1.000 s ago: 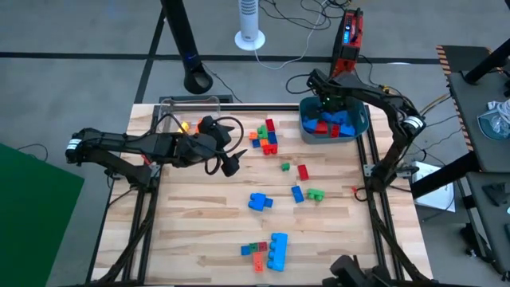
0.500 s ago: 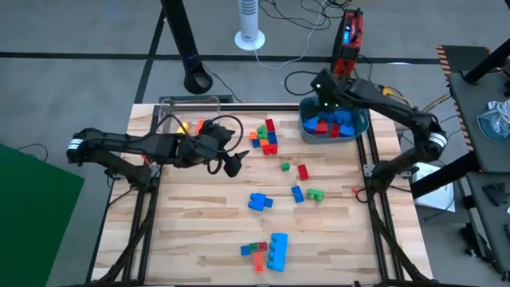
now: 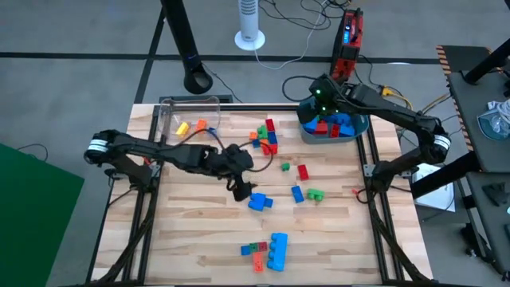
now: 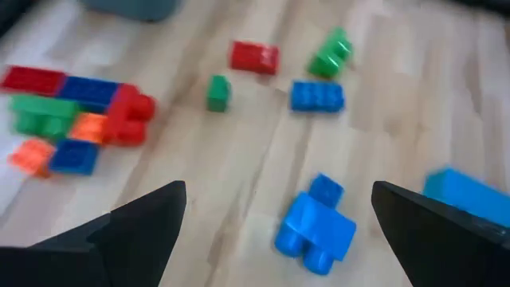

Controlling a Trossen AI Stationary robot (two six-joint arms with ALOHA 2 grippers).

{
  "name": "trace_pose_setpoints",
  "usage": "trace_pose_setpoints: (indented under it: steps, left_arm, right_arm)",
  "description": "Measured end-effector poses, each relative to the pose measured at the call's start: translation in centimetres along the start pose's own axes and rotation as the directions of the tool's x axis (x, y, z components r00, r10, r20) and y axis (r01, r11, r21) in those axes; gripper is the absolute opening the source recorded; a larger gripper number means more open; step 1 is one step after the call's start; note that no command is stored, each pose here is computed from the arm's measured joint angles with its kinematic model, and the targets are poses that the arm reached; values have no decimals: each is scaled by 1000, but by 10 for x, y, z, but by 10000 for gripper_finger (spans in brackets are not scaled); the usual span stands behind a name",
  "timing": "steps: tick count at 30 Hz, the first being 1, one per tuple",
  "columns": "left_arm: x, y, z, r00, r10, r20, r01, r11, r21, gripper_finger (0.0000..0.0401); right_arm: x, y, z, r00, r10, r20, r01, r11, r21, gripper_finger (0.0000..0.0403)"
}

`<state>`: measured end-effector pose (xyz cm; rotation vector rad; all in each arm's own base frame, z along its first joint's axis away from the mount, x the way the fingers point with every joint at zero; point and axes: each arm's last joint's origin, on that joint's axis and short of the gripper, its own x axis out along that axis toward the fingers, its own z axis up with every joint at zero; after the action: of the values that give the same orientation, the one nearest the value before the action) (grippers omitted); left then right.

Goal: Sort blocks by size
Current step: Put the big blue game piece into the blue bin

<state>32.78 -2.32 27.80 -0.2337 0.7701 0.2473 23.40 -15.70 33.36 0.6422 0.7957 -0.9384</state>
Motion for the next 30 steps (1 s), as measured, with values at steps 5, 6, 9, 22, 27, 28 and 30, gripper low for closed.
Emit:
trace_pose_setpoints:
  steps: [5, 6, 9, 22, 27, 28, 30]
  left_arm:
    - [9, 2, -4, 997, -44, -66, 50, 995, 90, 387]
    - [10, 3, -6, 995, -40, -86, 46, 996, 73, 387]
    - [15, 4, -12, 988, -15, -152, 2, 997, -82, 387]
    - [74, -33, -33, 957, -28, -288, -186, 705, -684, 358]
    - [100, -45, -27, 935, -35, -353, -215, 735, -643, 283]
    - [105, -49, -26, 929, -48, -366, -208, 751, -627, 264]
    - [116, -55, -25, 918, -80, -390, -186, 781, -596, 221]
  right_arm:
    - [2, 2, -3, 1000, -1, -12, 1, 1000, -10, 253]
    - [2, 2, -4, 1000, -4, -17, 4, 1000, -13, 256]
    - [4, 1, -6, 999, -14, -34, 13, 1000, -29, 260]
    - [18, 1, -7, 1000, 15, 11, -12, 971, -239, 237]
    - [18, 1, -8, 1000, 20, 8, -18, 961, -277, 221]
    - [18, 1, -8, 1000, 31, 2, -29, 959, -283, 218]
    - [18, 2, -8, 998, 54, -11, -55, 957, -284, 214]
